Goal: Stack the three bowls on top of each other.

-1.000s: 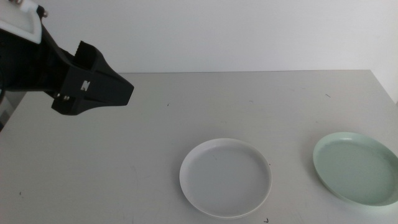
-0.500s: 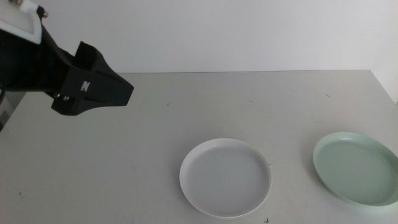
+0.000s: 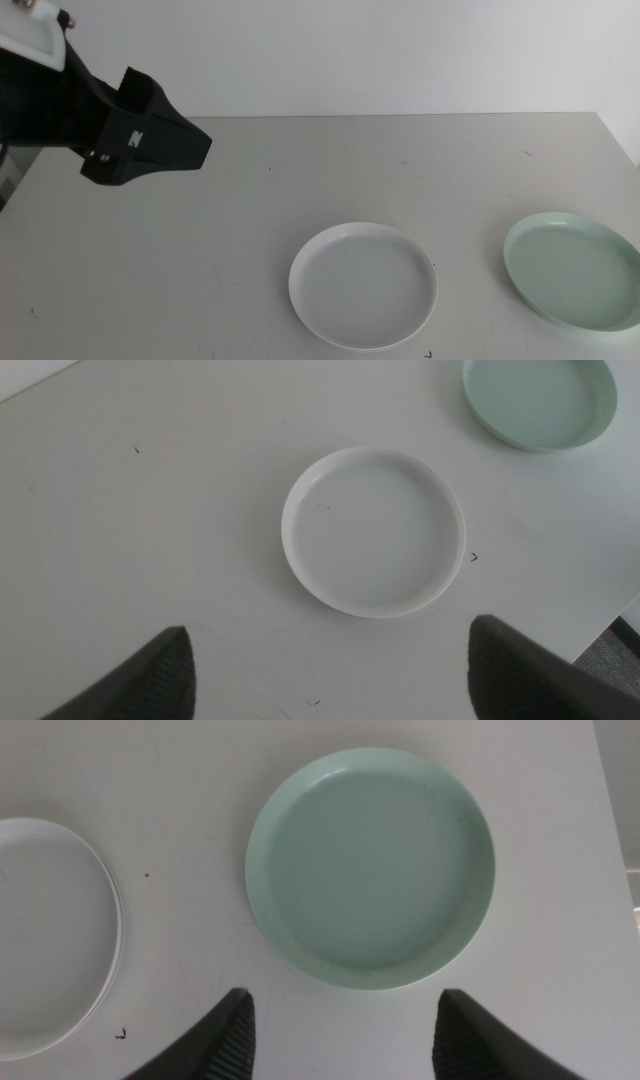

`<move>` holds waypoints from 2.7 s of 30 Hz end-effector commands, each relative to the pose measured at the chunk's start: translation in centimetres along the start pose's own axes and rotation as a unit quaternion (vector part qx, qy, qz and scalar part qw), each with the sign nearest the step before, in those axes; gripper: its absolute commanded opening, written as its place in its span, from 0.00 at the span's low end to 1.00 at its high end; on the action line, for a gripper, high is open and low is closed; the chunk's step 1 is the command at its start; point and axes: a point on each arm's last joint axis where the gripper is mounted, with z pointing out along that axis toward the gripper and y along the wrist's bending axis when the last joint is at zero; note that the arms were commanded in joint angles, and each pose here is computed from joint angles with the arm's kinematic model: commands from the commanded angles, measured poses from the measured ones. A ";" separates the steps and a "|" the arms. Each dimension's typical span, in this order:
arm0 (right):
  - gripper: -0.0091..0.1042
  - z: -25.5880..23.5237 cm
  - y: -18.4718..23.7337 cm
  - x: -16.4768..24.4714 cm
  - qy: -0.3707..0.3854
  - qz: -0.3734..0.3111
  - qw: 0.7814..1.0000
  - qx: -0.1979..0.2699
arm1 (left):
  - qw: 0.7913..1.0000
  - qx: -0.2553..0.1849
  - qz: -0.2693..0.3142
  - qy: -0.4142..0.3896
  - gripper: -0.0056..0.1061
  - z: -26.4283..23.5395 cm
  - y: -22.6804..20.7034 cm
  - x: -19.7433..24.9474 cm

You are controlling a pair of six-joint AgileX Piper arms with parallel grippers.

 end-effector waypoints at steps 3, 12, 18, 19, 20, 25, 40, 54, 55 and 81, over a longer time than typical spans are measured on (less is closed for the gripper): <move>0.48 0.6 0.1 -1.6 -0.020 0.001 1.000 0.003 | 0.999 0.004 0.002 -0.046 0.99 -1.2 -0.4 -0.8; 0.48 4.8 0.1 -3.6 0.011 0.010 1.000 0.011 | 0.999 0.003 0.002 -0.046 0.99 -1.2 -0.4 -0.8; 0.48 6.9 -3.1 -4.8 0.040 0.102 0.994 0.013 | 0.999 0.000 0.004 -0.045 0.99 -1.2 -0.3 -0.8; 0.48 7.2 -3.9 -4.9 0.044 0.120 0.992 0.016 | 0.999 0.000 0.004 -0.045 0.99 -1.2 -0.3 -0.8; 0.48 7.5 -4.5 -5.0 0.044 0.132 0.990 0.020 | 0.999 0.000 0.004 -0.045 0.99 -1.2 -0.3 -0.8; 0.48 10.0 -9.0 -5.4 0.059 0.175 0.981 0.051 | 0.999 0.000 0.004 -0.045 0.99 -1.2 -0.3 -0.8; 0.46 19.2 -13.2 -5.9 0.077 0.184 0.978 0.055 | 0.999 0.000 0.004 -0.045 0.99 -1.2 -0.3 -0.8; 0.36 21.6 -12.1 -5.7 0.094 0.145 0.985 -0.009 | 0.999 0.000 0.004 -0.045 0.99 -1.2 -0.3 -0.8; 0.36 21.7 -12.1 -5.6 0.098 0.145 0.985 -0.009 | 0.999 0.000 0.004 -0.045 0.99 -1.2 -0.3 -0.8; 0.07 17.0 -9.1 -6.7 0.066 0.170 0.978 -0.103 | 0.999 0.000 0.004 -0.045 0.99 -1.2 -0.3 -0.8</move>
